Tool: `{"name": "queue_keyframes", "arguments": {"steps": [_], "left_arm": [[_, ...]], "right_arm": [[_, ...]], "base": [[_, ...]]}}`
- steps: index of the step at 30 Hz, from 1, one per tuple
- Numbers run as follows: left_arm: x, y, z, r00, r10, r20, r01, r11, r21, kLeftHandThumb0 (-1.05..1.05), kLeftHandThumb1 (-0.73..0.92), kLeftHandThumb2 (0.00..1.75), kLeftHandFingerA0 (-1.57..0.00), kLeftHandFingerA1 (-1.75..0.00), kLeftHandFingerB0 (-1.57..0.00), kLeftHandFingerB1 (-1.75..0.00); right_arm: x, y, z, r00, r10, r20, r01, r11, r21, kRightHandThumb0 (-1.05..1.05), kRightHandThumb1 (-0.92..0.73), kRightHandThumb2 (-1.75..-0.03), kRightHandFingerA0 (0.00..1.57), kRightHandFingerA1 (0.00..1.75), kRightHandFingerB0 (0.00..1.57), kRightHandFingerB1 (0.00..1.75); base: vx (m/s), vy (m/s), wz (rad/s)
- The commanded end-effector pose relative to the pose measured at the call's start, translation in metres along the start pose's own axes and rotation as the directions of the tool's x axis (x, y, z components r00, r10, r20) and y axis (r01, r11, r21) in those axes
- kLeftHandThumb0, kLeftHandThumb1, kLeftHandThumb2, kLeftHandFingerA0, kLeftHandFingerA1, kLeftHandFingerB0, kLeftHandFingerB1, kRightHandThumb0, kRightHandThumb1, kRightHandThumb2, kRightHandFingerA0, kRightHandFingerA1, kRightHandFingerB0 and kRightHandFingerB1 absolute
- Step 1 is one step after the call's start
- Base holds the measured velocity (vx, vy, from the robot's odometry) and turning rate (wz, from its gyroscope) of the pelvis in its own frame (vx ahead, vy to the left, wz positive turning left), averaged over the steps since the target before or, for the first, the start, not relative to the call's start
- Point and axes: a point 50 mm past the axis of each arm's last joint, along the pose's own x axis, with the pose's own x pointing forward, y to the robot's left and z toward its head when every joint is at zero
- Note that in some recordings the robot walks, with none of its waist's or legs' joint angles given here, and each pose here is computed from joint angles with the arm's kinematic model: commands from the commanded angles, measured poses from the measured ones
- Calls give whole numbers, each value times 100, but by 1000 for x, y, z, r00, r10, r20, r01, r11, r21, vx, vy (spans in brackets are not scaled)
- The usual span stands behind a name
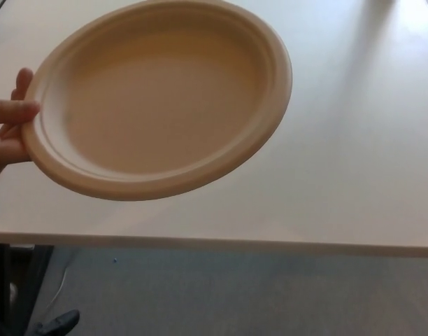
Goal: A person passes a plate to the robot and the robot grabs it with its left hand and places it at the centre of the table infront of it
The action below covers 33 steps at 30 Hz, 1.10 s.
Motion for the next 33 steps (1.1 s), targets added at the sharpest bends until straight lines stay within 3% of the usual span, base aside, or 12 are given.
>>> {"name": "queue_keyframes", "arguments": {"steps": [1, 3, 4, 6, 16, 17, 18, 20, 21, 24, 26, 33], "left_arm": [[-80, -44, 134, 810, -361, 463, 481, 860, -170, -40, 44, 104, -1, -48, -1, -50], [-82, -47, 144, 780, -377, 500, 531, 821, -210, -41, 41, 103, 0, -48, 0, -50], [-83, -48, 151, 762, -380, 525, 561, 792, -240, -87, 80, 64, -16, -39, -6, -29], [-83, -50, 163, 727, -394, 563, 610, 746, -266, -86, 64, 104, -6, -48, -4, -31], [-72, -53, 191, 647, -372, 666, 657, 714, -240, -88, 67, 103, -11, -45, 0, -36], [-70, -52, 194, 643, -373, 668, 658, 716, -233, -82, 83, 66, -11, -37, -7, -31], [-68, -52, 196, 642, -376, 668, 659, 716, -231, -82, 64, 103, -4, -48, -3, -41], [-63, -51, 201, 643, -378, 666, 665, 707, -241, -84, 64, 102, -9, -50, 0, -43], [-61, -50, 203, 646, -378, 663, 664, 707, -244, -41, 42, 104, 0, -50, 0, -50], [-57, -50, 209, 644, -382, 663, 669, 701, -246, -41, 43, 104, 0, -50, 0, -50], [-55, -50, 213, 634, -368, 680, 646, 736, -204, -85, 65, 90, -15, -48, -12, -45], [-61, -54, 222, 523, -325, 788, 300, 935, 186, -79, 57, 59, -23, -35, -18, -28]], "right_arm": [[5, -17, 13, 999, -50, 1, 50, 998, 28, -84, -85, -66, 17, 61, 13, 47], [5, -17, 12, 999, -50, 2, 50, 998, 28, -84, -83, -65, 17, 63, 13, 48], [5, -17, 13, 999, -50, 2, 50, 998, 27, -83, -87, -65, 15, 63, 13, 48], [5, -17, 13, 999, -49, -1, 49, 999, 14, -84, -85, -66, 17, 62, 13, 47], [5, -18, 13, 999, -54, -5, 54, 998, 32, -81, -85, -65, 16, 61, 14, 46], [5, -18, 13, 998, -57, -9, 58, 998, 28, -81, -85, -65, 16, 61, 15, 46], [5, -18, 13, 998, -55, -10, 55, 998, 27, -79, -64, -106, 13, 60, 9, 53], [6, -19, 15, 999, -54, -6, 54, 998, 13, -81, -86, -66, 15, 61, 14, 46], [7, -19, 16, 998, -57, -3, 57, 998, 1, -81, -85, -65, 18, 63, 15, 47], [7, -19, 16, 998, -57, -2, 57, 998, 11, -81, -86, -65, 15, 62, 15, 47], [7, -19, 16, 998, -57, -3, 57, 998, 15, -81, -84, -65, 16, 61, 14, 46], [7, -19, 15, 998, -55, -13, 55, 998, 18, -82, -83, -65, 17, 61, 15, 46]], "base": [[0, 0, 0], [0, 0, 0], [0, 0, 0], [0, 0, 0], [0, 0, 0], [0, 0, 0], [0, 0, 0], [0, 0, 0], [0, 0, 0], [0, 0, 0], [0, 0, 0], [0, 0, 0]]}}
